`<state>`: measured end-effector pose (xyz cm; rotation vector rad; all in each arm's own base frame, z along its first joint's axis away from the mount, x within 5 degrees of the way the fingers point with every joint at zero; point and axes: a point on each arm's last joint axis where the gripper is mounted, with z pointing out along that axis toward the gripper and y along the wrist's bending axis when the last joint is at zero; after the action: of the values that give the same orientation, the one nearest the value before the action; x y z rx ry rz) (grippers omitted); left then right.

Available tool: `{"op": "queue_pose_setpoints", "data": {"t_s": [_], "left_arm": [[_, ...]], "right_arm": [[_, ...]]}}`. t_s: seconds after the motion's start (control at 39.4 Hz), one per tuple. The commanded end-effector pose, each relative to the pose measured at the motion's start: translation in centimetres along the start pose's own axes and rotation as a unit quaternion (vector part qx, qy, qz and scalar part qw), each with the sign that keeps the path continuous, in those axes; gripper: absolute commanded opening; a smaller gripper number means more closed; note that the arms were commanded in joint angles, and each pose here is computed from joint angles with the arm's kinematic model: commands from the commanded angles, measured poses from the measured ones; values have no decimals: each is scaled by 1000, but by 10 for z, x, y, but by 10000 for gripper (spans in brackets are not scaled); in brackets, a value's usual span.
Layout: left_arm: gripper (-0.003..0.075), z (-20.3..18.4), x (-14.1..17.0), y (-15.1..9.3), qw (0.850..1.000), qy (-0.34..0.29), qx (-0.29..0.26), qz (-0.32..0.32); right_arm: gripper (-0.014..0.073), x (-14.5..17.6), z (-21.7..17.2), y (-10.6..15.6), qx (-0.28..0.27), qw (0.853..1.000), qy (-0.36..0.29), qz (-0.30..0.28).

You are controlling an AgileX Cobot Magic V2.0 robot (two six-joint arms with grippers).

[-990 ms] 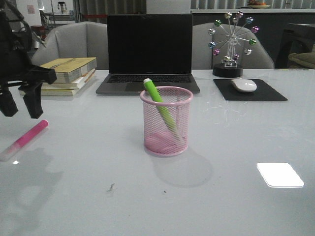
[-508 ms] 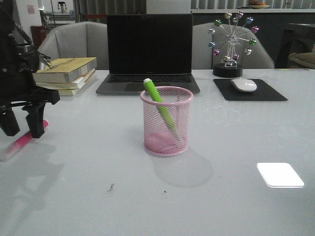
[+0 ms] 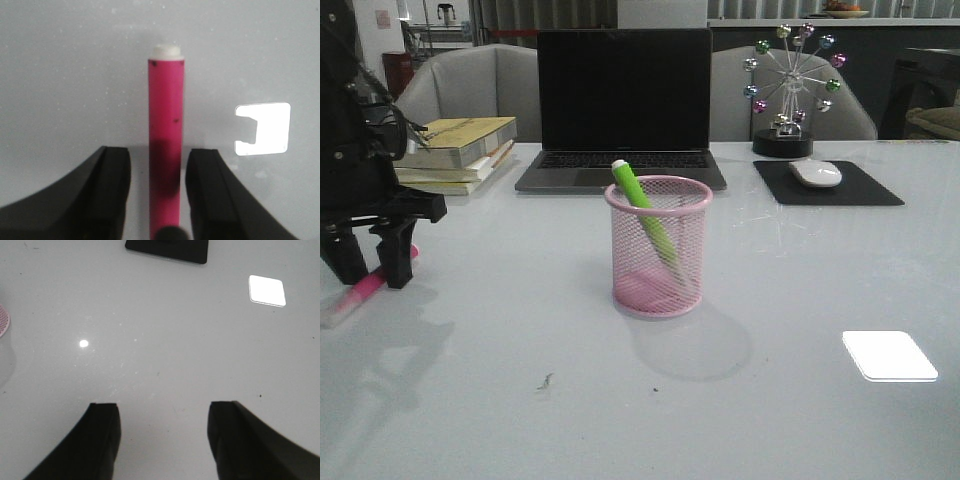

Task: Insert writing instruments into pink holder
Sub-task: 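Lower the left gripper onto the pink marker and close on it, then lift the pink marker upright and carry it over the holder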

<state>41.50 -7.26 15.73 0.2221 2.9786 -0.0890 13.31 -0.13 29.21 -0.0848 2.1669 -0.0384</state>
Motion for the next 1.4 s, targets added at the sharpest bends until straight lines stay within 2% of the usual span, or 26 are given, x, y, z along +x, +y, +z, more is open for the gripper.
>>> {"op": "queue_pose_setpoints", "data": {"t_s": [0.0,0.08,0.1,0.3,0.46,0.71,0.89,1.09,1.29,1.37], "left_arm": [[204,-16,-4,-5,1000,-27,9,-3],[97,-16,-5,-5,999,-30,10,-4],[88,-16,-5,-5,999,-31,10,-4],[99,-24,-12,-15,998,-55,12,8],[99,-62,-25,-32,990,-140,19,29],[99,-145,-28,-60,945,-321,38,57],[99,-185,-19,-86,915,-391,61,80],[99,-209,-8,-124,878,-454,88,126],[99,-216,0,-160,846,-496,125,150],[99,-217,5,-174,827,-521,142,156]], "right_arm": [[489,-13,-6,-3,12,999,-41,-9],[489,-13,-6,-3,11,999,-40,-9],[489,-13,-6,-3,11,999,-39,-9],[489,-13,-6,-3,11,999,-39,-9],[489,-12,-6,-3,11,999,-39,-9],[489,-12,-6,-3,11,999,-39,-9],[489,-12,-6,-3,11,999,-38,-9],[489,-11,-6,-3,11,999,-34,-9],[489,-8,-5,-2,8,1000,-15,-9],[489,-7,-5,-2,7,1000,-8,-9]]}}
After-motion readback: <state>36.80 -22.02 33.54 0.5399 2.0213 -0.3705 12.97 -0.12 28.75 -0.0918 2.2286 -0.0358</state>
